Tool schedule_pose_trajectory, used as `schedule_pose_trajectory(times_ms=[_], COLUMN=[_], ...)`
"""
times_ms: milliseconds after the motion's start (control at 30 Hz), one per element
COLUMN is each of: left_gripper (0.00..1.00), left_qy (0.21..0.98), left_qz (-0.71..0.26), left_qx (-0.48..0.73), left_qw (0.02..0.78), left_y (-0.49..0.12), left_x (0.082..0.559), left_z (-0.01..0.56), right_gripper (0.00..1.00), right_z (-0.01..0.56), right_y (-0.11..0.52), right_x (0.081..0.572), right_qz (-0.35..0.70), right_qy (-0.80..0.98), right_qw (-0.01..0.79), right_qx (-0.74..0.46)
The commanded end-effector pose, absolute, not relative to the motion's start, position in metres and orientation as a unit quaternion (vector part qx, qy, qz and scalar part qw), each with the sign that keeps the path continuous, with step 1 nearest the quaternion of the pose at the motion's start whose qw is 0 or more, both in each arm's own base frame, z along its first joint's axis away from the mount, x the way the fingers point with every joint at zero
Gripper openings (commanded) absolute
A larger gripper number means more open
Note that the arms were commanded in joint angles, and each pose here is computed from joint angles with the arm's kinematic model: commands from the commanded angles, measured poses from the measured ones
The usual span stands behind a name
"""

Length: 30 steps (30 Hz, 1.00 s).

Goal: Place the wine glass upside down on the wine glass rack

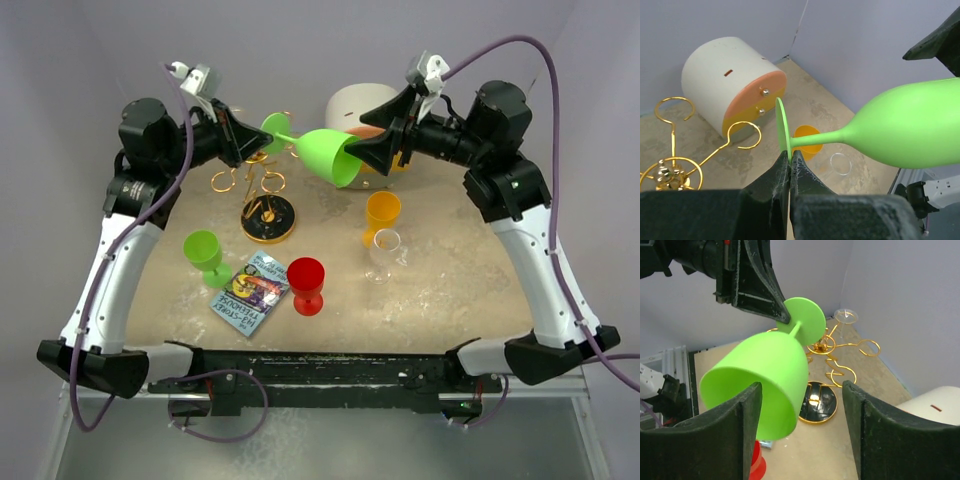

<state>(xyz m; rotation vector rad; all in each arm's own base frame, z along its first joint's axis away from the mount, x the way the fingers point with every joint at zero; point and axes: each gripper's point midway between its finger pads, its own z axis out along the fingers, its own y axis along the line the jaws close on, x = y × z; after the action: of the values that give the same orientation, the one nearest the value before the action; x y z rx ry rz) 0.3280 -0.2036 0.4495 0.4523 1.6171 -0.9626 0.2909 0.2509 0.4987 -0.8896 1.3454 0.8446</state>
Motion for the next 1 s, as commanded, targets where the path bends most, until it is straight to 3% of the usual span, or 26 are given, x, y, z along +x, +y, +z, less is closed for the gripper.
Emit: schedule_pose_trajectory(times_ms=[0, 67, 200, 500, 967], left_gripper=[0.00, 0.00, 0.00, 0.00, 0.00], left_qy=[0.656, 0.654, 0.652, 0.657, 0.640], left_qz=[-0.384, -0.371, -0.337, -0.162, 0.208], left_qx=[0.188, 0.181, 0.165, 0.081, -0.067], left_qw=[0.621, 0.633, 0.659, 0.732, 0.736], left_y=[-0.176, -0.165, -0.143, -0.052, 0.102], left_x=[0.317, 0.316, 0.314, 0.308, 0.270], left_z=[0.486, 0.491, 0.502, 0.522, 0.532], right_gripper=[0.71, 0.80, 0.87, 0.89, 0.88], right_z=[0.515, 0.517, 0.520, 0.524, 0.390], right_y=[0.249, 0.243, 0.229, 0.172, 0.102], right_x=[0.265, 0.263, 0.256, 0.264, 0.335], right_qz=[0.371, 0.356, 0.335, 0.287, 0.177], right_qy=[0.543, 0.543, 0.543, 0.584, 0.718], right_qw=[0.625, 0.632, 0.646, 0.685, 0.612], right_qx=[-0.420, -0.423, -0.418, -0.327, -0.280])
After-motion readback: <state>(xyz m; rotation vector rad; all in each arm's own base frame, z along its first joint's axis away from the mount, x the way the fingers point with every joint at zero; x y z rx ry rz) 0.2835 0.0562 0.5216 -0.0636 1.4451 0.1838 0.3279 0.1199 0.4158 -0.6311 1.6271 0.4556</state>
